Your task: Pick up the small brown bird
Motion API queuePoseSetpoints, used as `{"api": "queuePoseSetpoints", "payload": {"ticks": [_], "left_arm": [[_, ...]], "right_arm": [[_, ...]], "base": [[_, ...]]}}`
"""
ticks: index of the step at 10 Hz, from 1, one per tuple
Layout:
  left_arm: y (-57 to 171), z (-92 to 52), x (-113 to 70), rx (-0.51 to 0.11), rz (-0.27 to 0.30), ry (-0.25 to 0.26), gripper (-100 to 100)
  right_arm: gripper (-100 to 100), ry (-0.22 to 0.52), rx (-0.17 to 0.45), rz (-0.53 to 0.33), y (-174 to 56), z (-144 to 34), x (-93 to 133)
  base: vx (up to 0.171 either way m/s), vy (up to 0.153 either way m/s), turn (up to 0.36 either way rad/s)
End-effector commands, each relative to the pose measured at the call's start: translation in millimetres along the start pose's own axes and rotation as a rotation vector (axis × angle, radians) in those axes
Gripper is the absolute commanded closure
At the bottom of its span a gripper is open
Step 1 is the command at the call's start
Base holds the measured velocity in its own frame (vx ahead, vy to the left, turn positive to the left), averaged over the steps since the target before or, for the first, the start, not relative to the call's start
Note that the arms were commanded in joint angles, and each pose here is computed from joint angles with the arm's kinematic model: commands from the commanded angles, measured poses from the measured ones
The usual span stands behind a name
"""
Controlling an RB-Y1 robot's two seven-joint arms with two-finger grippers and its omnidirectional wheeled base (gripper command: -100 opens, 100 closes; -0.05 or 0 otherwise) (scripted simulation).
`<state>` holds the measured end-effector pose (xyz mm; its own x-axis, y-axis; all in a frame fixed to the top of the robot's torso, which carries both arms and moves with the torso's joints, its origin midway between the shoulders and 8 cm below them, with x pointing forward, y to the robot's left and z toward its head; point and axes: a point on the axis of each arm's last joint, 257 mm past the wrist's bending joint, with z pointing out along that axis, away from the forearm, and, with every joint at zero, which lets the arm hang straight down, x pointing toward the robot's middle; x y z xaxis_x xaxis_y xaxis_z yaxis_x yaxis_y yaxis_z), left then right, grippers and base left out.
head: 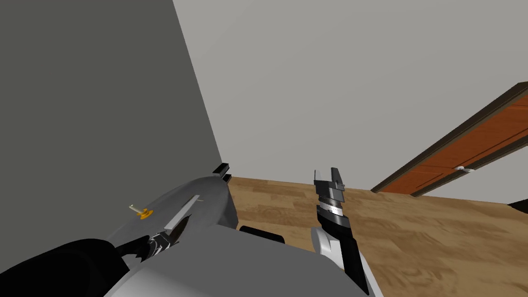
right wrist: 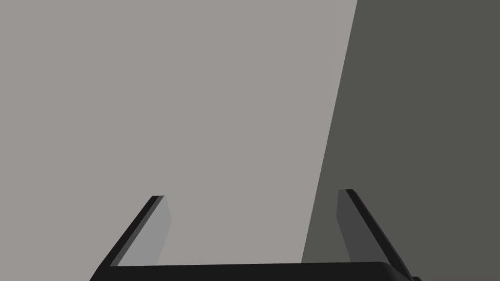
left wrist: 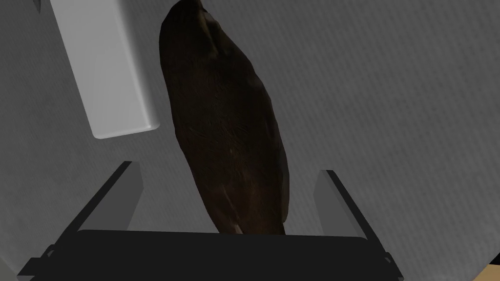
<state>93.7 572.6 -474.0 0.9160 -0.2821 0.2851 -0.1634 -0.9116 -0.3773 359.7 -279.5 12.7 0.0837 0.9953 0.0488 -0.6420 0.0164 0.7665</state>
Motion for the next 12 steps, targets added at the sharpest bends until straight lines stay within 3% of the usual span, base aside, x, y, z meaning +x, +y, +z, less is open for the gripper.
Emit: {"api": "queuePoseSetpoints", "payload": {"ticks": [1, 3, 4, 8, 9, 10, 12], "left_arm": [[1, 6.5, -2.9, 0.003, -0.013, -0.007, -100], [2, 8.5, -2.6, 0.004, -0.017, -0.008, -100], [2, 8.8, -2.8, 0.004, -0.017, -0.008, 100], [3, 8.9, -2.9, 0.003, -0.021, -0.008, 100], [3, 8.9, -3.0, 0.003, -0.021, -0.008, 0], [1, 2.4, -0.9, 0.001, -0.004, -0.003, 100], [0, -6.0, 3.2, -0.004, 0.013, 0.005, 100]], "right_arm": [[0, 0.000, 0.000, 0.000, 0, 0.0, 0], [0, 0.000, 0.000, 0.000, 0, 0.0, 0], [0, 0.000, 0.000, 0.000, 0, 0.0, 0], [0, 0.000, 0.000, 0.000, 0, 0.0, 0], [0, 0.000, 0.000, 0.000, 0, 0.0, 0], [0, 0.000, 0.000, 0.000, 0, 0.0, 0], [0, 0.000, 0.000, 0.000, 0, -0.1, 0]], "base": [[-0.033, 0.014, -0.105], [-0.024, 0.009, -0.065], [0.000, 0.000, 0.000], [0.000, 0.000, 0.000], [0.000, 0.000, 0.000], [0.025, -0.005, 0.148], [0.040, -0.016, 0.124]]}}
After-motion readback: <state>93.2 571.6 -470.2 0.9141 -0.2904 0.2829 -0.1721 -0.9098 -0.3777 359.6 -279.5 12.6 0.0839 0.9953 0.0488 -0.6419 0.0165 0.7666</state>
